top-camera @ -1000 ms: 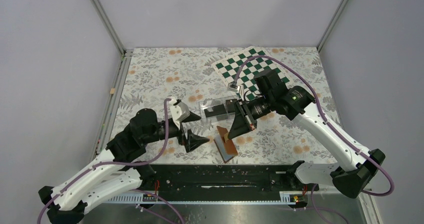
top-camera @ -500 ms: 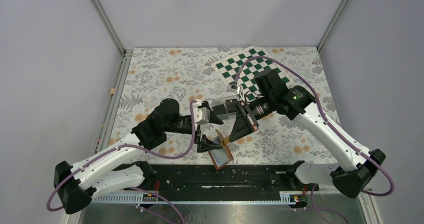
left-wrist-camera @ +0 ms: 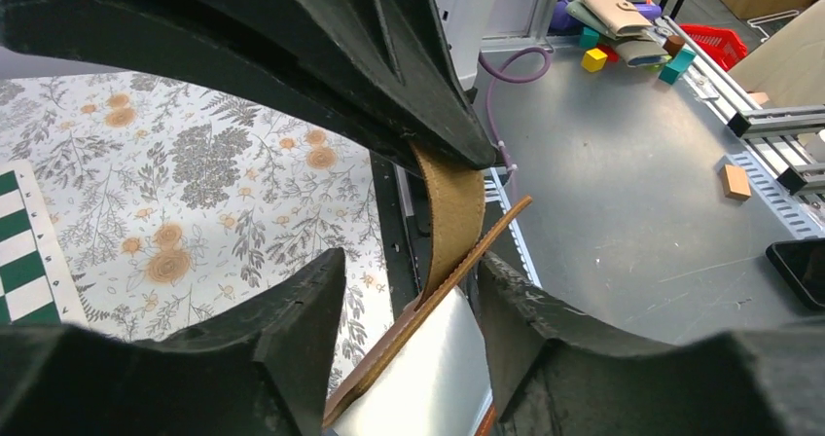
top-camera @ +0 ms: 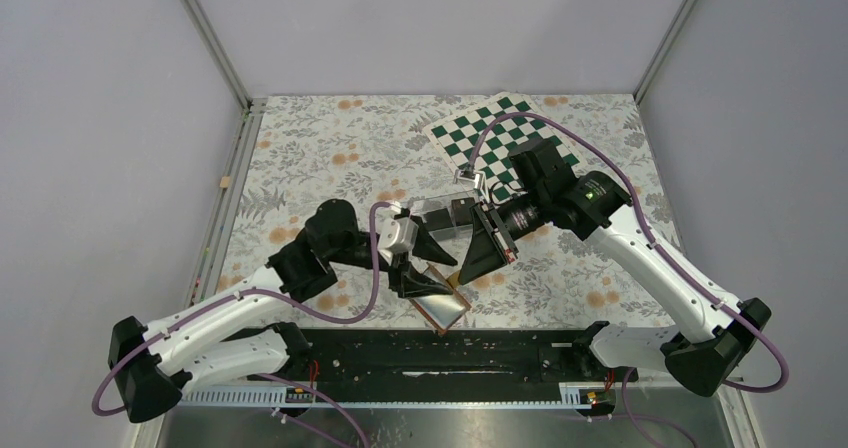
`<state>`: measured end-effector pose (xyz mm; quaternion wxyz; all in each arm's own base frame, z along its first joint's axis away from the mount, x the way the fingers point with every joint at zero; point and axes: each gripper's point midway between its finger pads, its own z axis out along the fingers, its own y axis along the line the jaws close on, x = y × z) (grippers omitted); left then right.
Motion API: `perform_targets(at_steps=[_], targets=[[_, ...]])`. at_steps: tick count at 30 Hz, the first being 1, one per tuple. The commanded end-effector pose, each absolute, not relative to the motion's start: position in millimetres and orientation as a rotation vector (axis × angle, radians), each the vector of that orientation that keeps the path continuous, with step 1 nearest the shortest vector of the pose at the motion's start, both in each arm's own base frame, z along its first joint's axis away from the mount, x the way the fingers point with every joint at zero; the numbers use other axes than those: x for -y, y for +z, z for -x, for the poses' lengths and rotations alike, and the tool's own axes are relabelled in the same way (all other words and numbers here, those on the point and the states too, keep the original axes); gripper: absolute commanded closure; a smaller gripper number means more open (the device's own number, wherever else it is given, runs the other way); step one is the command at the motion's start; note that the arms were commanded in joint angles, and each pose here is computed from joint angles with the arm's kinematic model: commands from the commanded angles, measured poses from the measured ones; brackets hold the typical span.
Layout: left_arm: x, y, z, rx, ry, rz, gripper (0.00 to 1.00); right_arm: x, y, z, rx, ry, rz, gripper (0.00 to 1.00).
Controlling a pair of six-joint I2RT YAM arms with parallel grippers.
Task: Put the credit cards into the card holder
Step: Open the card holder at the center of the board.
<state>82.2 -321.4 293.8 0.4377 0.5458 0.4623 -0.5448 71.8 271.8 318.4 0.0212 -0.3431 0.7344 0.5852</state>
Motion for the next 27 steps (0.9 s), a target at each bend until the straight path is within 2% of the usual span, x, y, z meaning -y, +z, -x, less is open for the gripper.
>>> perform_targets(at_steps=[1, 4, 7, 8, 10, 11, 13, 14, 16, 19, 27], targets=[[319, 299, -73, -1.108, -1.377, -1.395, 0.54, -272, 331, -72, -2.226, 1.824, 1.087, 1.0], [315, 293, -73, -1.136, -1.348, -1.41, 0.66, -273, 329, -76, -2.235, 1.792, 1.074, 1.0], [312, 288, -76, -1.173, -1.317, -1.414, 0.89, -273, 325, -82, -2.248, 1.731, 1.052, 1.0], [311, 287, -78, -1.197, -1.304, -1.406, 0.97, -272, 324, -84, -2.25, 1.703, 1.042, 0.97], [311, 289, -85, -1.269, -1.292, -1.352, 1.0, -270, 321, -91, -2.251, 1.62, 1.016, 0.75], [311, 289, -88, -1.306, -1.29, -1.324, 1.0, -268, 318, -96, -2.252, 1.562, 0.999, 0.56], [311, 293, -90, -1.359, -1.307, -1.282, 1.0, -263, 316, -101, -2.233, 1.472, 0.984, 0.33], [312, 297, -89, -1.366, -1.319, -1.271, 1.0, -260, 314, -103, -2.221, 1.431, 0.982, 0.24], [313, 303, -88, -1.384, -1.346, -1.256, 1.0, -255, 312, -103, -2.195, 1.388, 0.996, 0.11], [313, 313, -85, -1.393, -1.387, -1.234, 1.0, -252, 306, -100, -2.191, 1.38, 1.013, 0.05], [318, 339, -84, -1.406, -1.471, -1.156, 1.0, -258, 298, -94, -2.189, 1.48, 1.018, 0.04]])
